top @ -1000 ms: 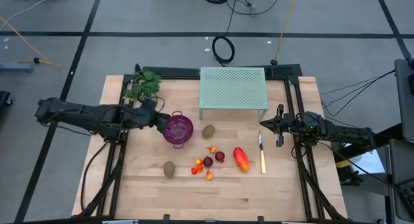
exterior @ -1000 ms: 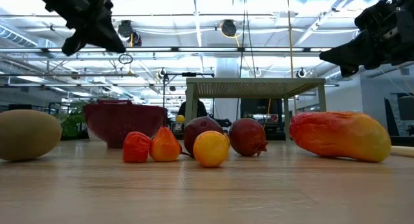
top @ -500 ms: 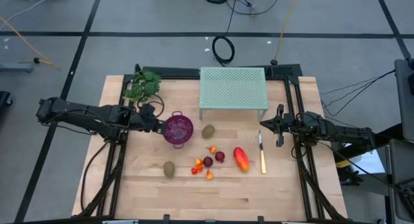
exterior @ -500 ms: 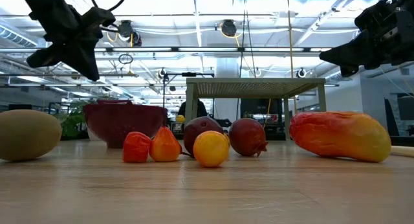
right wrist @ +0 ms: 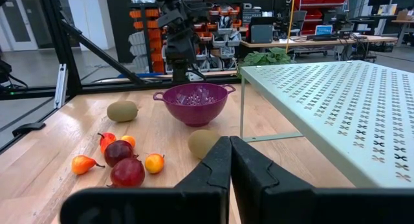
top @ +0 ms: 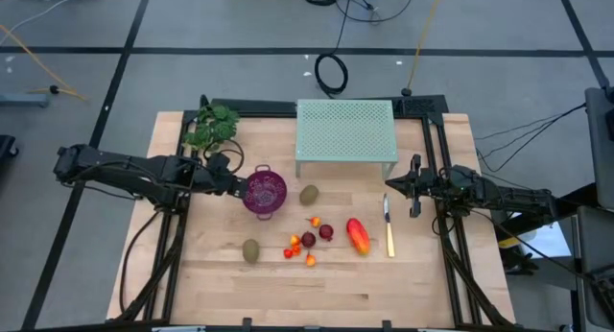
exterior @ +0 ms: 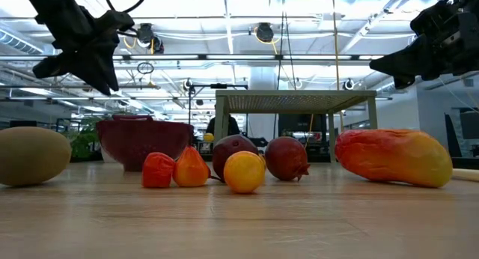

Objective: Pick & Place Fruit
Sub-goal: Put the dark red colander on the shelf

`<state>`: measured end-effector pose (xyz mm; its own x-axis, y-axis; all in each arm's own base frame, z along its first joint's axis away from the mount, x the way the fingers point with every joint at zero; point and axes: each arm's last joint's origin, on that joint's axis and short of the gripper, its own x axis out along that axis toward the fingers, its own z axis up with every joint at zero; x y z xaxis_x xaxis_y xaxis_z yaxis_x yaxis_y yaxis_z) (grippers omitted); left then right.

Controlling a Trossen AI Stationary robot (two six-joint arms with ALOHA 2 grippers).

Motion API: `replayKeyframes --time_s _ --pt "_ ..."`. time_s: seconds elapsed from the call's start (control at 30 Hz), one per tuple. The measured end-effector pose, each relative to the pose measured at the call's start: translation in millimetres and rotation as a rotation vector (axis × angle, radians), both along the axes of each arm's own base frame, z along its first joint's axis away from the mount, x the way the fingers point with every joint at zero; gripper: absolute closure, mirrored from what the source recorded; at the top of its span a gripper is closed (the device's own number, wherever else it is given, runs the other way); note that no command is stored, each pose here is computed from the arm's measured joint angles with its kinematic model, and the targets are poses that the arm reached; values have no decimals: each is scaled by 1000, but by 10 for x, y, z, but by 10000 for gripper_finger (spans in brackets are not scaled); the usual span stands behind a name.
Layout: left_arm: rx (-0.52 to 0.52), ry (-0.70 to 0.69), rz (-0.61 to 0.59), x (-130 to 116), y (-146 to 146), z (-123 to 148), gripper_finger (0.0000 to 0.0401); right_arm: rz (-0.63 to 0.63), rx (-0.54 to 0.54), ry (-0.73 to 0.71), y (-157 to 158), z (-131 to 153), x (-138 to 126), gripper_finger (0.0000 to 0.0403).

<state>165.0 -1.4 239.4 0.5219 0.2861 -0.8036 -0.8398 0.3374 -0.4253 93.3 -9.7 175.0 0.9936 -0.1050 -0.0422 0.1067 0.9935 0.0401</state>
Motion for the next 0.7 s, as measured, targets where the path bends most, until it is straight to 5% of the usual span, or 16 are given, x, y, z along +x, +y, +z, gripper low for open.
replayKeyframes --time_s 0.33,0.7 --pt "-1 73 44 75 0 -112 172 0 0 0 0 0 0 403" --pt "-8 209 66 236 -13 -342 148 -1 0 0 0 0 0 403"
